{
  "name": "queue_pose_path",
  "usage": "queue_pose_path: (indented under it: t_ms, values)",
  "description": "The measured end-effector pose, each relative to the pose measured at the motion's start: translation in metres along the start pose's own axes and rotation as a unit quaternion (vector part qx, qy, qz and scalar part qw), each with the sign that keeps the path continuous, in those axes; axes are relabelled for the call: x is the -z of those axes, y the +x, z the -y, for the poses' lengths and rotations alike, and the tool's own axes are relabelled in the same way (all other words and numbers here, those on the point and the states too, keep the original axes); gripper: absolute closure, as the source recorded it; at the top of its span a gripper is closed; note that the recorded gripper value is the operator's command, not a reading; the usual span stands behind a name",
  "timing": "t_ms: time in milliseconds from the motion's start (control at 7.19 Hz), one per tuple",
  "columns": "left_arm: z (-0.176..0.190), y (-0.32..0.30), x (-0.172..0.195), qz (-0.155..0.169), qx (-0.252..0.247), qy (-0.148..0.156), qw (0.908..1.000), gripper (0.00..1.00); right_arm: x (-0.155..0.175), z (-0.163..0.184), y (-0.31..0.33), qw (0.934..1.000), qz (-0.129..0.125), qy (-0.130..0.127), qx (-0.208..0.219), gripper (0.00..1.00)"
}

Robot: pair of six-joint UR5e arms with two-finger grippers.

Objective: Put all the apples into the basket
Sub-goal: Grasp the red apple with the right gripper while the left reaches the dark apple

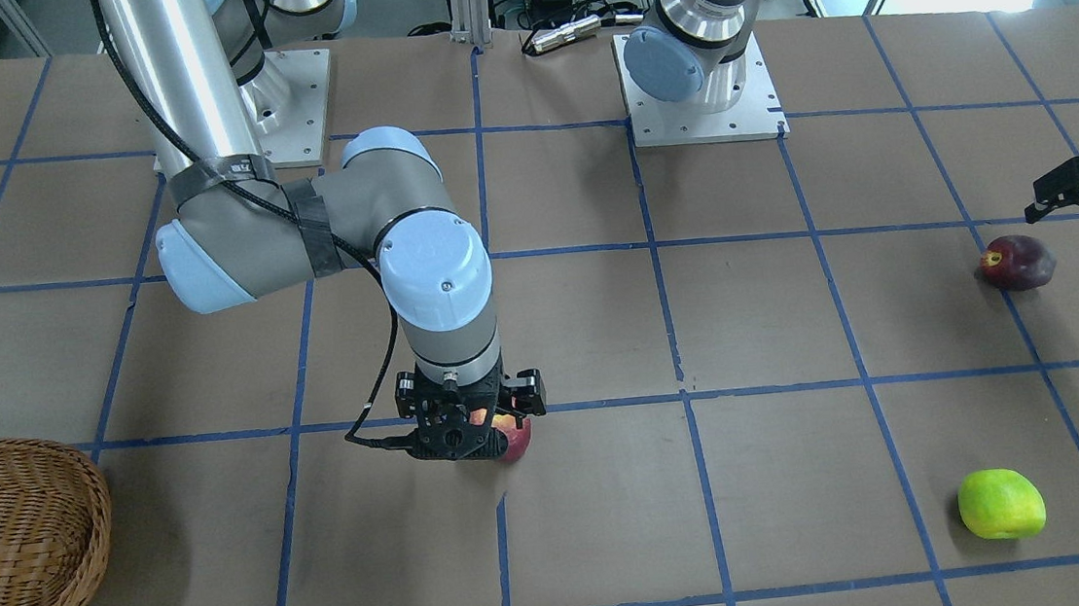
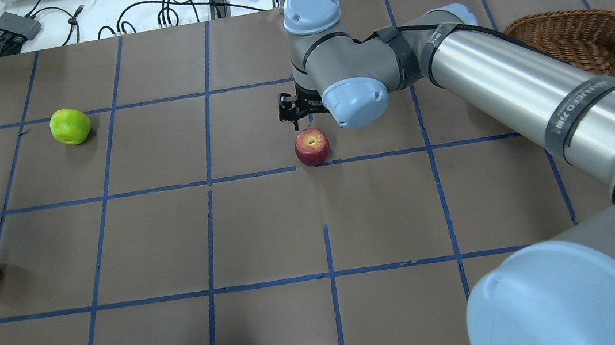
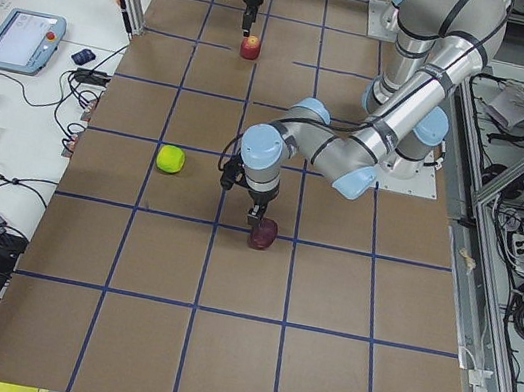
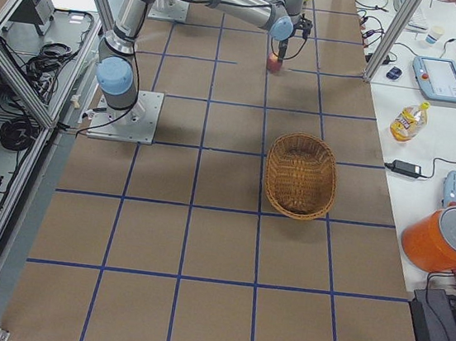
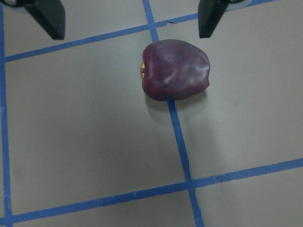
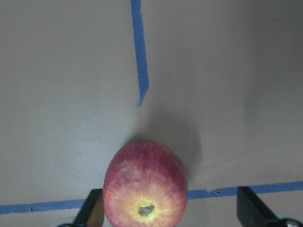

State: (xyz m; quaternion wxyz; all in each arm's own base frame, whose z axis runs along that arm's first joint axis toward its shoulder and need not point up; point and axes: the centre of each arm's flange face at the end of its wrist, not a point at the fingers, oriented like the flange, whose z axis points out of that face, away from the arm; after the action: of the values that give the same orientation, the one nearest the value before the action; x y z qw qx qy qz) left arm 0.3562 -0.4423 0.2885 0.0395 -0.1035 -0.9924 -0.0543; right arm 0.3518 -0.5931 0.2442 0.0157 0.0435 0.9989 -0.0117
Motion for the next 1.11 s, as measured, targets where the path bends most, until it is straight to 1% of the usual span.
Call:
queue_pose_path:
  t_ms: [278,557,696,835,974,1113]
  values:
    - [-0.006,-0.015,-0.034,0.001,0.004,0.002,1.0000,0.00,-0.021,0.003,-0.007,1.0000,-0.001,-0.005,0.002,0.00]
    - [-0.011,-0.018,-0.058,-0.013,0.010,-0.003,0.9999,0.00,-0.041,0.005,-0.008,0.9999,-0.004,-0.013,0.003,0.00]
    - [-0.012,-0.020,-0.067,-0.017,0.014,-0.005,0.9997,0.00,-0.049,0.005,-0.008,0.9998,-0.005,-0.018,0.004,0.18]
    - [-0.012,-0.024,-0.073,-0.013,0.015,-0.003,0.9998,0.00,-0.053,0.005,-0.010,0.9997,-0.003,-0.022,0.004,0.81]
    - [-0.011,-0.028,-0.075,-0.006,0.015,0.000,0.9999,0.00,-0.053,0.005,-0.011,0.9997,0.003,-0.024,0.006,1.00]
    - [-0.011,-0.030,-0.076,-0.002,0.016,0.002,0.9999,0.00,-0.053,0.005,-0.012,0.9996,0.007,-0.024,0.009,1.00]
